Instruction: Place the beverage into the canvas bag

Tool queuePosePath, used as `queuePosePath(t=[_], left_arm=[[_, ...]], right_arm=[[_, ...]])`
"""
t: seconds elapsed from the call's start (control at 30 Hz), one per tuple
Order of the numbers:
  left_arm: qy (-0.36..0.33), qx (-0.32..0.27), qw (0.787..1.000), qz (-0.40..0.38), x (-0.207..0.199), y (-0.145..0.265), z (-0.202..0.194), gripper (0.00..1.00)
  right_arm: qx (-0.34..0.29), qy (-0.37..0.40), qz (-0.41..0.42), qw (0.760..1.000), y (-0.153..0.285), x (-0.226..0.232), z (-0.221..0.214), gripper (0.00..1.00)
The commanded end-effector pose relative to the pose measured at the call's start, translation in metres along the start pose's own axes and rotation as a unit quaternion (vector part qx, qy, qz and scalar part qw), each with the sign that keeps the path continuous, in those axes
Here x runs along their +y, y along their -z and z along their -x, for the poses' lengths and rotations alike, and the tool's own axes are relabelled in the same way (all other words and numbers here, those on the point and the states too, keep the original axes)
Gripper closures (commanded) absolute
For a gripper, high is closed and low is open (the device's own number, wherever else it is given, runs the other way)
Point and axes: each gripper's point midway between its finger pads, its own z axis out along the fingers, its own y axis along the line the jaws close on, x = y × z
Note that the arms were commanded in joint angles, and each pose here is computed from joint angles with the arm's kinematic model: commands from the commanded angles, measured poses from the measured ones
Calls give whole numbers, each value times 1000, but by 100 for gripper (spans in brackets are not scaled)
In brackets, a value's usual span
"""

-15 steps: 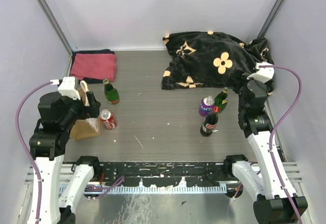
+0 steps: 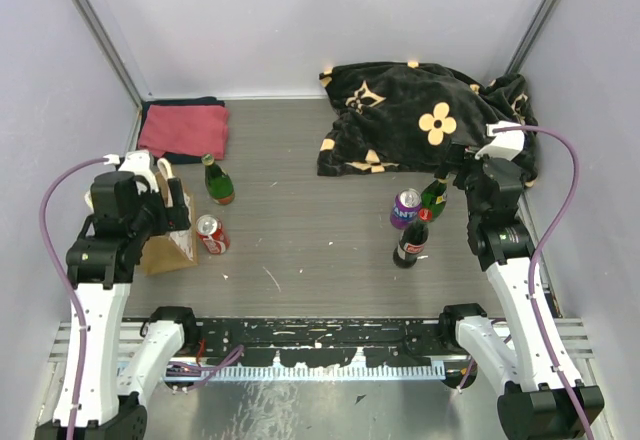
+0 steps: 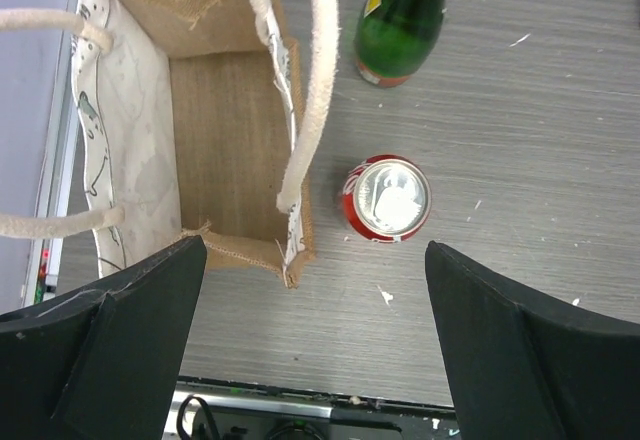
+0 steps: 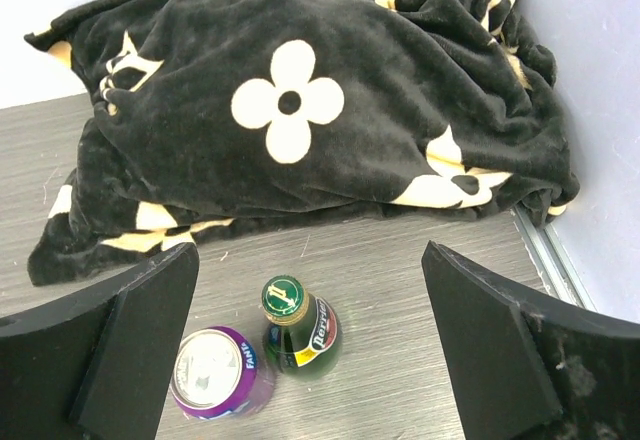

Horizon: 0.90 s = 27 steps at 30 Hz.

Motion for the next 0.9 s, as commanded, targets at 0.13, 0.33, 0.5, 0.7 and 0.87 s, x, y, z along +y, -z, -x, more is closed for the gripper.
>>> queuePosePath(t=[0.13,0.33,0.5,0.7,0.87], left_arm=[[9,43,997,70,21,-46,-13,2],[15,63,995,72,19,-84,-28,2],[12,77,994,74,20,-110,-41,14],[24,94,992,80,24,-125,-49,53],[33,69,994,80,26,-104,-25,85]], right_arm=[[-25,10,10,1000,8,1,20,0],[-31,19,2,999,11,-3,25,0],[-36,21,-3,999,15,-5,32,0],[-40,24,-15,999,19,-11,33,0],[-40,30,-18,999,21,-13,33,0]])
